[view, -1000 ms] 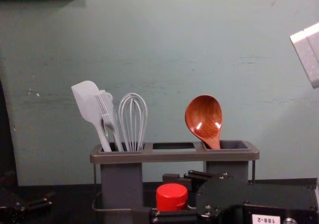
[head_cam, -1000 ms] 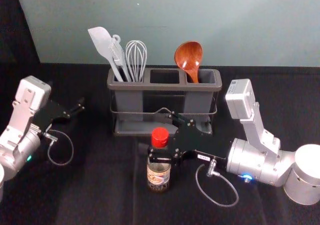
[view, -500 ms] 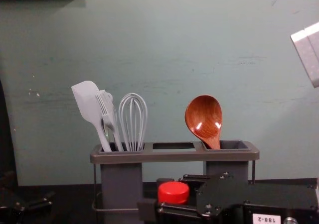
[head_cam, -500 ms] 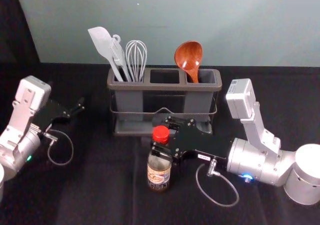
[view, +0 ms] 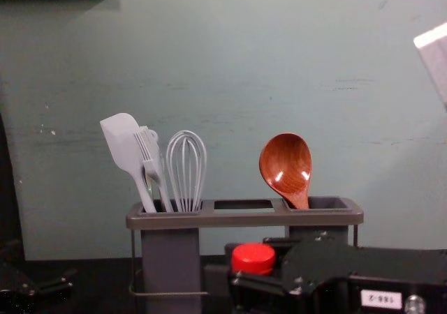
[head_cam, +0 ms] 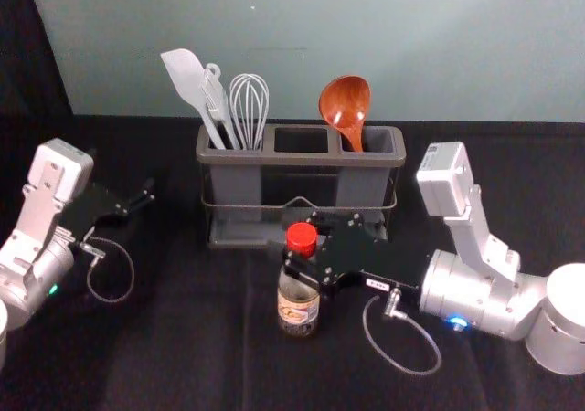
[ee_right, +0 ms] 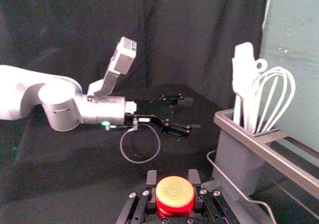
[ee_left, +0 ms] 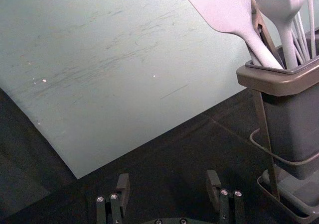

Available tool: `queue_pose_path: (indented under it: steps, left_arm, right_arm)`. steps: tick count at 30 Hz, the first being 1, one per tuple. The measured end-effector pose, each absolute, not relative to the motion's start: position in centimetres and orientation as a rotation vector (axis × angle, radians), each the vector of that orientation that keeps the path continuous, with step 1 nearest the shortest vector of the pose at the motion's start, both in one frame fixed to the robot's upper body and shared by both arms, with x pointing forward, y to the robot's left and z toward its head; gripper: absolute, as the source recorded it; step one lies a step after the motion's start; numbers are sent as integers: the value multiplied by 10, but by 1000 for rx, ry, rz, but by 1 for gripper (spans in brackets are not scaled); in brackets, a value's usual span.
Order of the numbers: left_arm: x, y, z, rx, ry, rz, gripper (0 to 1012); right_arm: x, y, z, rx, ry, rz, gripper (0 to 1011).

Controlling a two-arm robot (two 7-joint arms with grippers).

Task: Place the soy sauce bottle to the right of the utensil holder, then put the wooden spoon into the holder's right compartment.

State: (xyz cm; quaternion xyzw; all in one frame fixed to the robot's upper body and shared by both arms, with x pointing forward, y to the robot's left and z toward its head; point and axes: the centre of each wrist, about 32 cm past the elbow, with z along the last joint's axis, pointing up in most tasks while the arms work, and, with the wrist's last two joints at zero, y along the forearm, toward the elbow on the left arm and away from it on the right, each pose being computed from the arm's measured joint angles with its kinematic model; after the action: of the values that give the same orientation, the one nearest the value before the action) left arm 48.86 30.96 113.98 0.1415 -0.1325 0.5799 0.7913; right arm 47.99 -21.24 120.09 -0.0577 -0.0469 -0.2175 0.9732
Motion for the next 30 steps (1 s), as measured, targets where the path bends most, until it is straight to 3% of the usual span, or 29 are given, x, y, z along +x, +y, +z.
queue_pose_path:
  steps: [6,22,30]
  left_arm:
    - [489,310,1140,304,-285,1248,1005]
    - [489,310,1140,304,-285,1248,1005]
    - [489,310,1140,304,-285,1248,1005]
  right_arm:
    - [475,-224,1207,-112,-108,-493,385]
    - [455,-293,1213,-145,-56,-799,385]
    - [454,-308,1215,-145,-65,-868,385]
